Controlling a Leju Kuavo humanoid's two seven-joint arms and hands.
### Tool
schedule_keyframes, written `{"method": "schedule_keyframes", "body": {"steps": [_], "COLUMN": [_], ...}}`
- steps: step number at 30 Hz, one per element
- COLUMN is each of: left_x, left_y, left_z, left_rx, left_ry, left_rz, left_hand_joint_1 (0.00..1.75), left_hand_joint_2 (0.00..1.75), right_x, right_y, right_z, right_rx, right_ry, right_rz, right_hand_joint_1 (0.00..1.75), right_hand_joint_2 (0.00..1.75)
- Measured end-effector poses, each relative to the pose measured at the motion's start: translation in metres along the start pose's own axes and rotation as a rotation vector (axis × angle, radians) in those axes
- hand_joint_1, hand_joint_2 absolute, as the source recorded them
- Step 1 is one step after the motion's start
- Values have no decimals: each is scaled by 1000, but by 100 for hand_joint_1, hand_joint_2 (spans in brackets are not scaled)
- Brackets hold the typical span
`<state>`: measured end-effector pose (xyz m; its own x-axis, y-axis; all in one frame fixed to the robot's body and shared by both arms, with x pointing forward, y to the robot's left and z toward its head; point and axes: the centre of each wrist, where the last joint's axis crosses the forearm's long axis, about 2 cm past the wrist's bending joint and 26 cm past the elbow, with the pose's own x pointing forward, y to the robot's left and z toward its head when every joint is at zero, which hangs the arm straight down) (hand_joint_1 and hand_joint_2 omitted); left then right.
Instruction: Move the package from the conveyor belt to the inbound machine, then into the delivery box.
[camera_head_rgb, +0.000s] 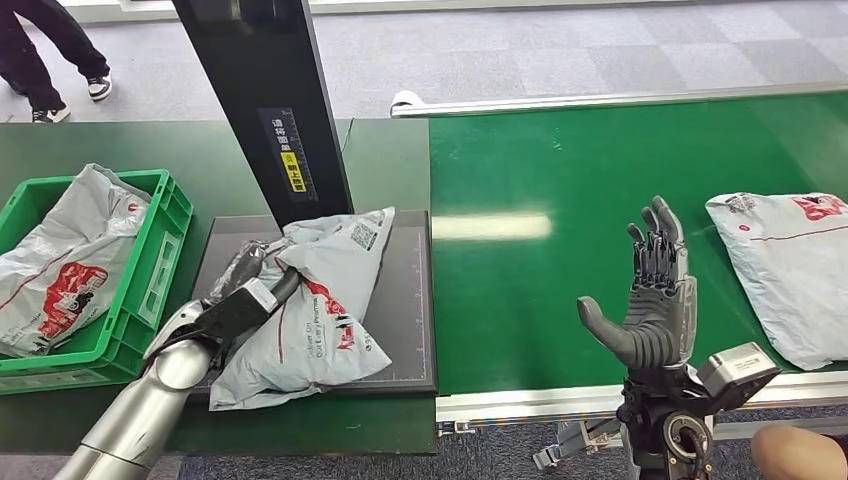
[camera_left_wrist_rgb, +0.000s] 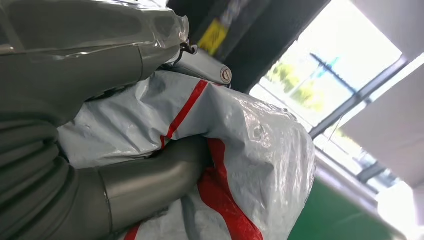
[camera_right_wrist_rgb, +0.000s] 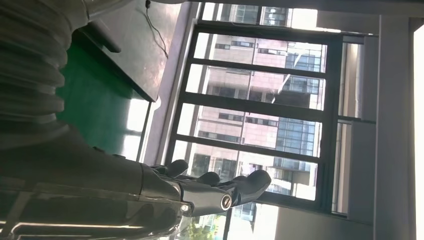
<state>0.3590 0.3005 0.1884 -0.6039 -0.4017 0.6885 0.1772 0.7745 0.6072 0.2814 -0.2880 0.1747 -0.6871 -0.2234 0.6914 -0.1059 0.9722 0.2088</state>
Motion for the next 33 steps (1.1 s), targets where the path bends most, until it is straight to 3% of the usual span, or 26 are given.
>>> {"method": "schedule_keyframes", "body": {"steps": [6, 10, 17, 21, 25, 33], "left_x": [18, 19, 10, 4, -3, -47], "left_y": [48, 67, 103, 118, 131, 192], "left_z": [4, 11, 28, 34, 35, 57], "left_rx": [181, 274, 505, 556, 591, 640], "left_ry": [-71, -80, 2, 44, 144, 447], "left_rz": [-79, -117, -331, -380, -480, -693], "left_hand_joint_1": [175, 175, 175, 175, 175, 175], "left_hand_joint_2": [175, 175, 175, 175, 175, 175], "right_x": [0, 0, 0, 0, 0, 2], "right_y": [-6, -8, -6, -5, -4, -2], "right_z": [14, 18, 22, 23, 24, 29], "right_rx": [-26, -35, -43, -45, -41, -37], "right_ry": [17, 24, 34, 36, 36, 47], "right_rz": [14, 16, 16, 15, 10, 10], "right_hand_joint_1": [0, 0, 0, 0, 0, 0], "right_hand_joint_2": [175, 175, 175, 175, 175, 175]}}
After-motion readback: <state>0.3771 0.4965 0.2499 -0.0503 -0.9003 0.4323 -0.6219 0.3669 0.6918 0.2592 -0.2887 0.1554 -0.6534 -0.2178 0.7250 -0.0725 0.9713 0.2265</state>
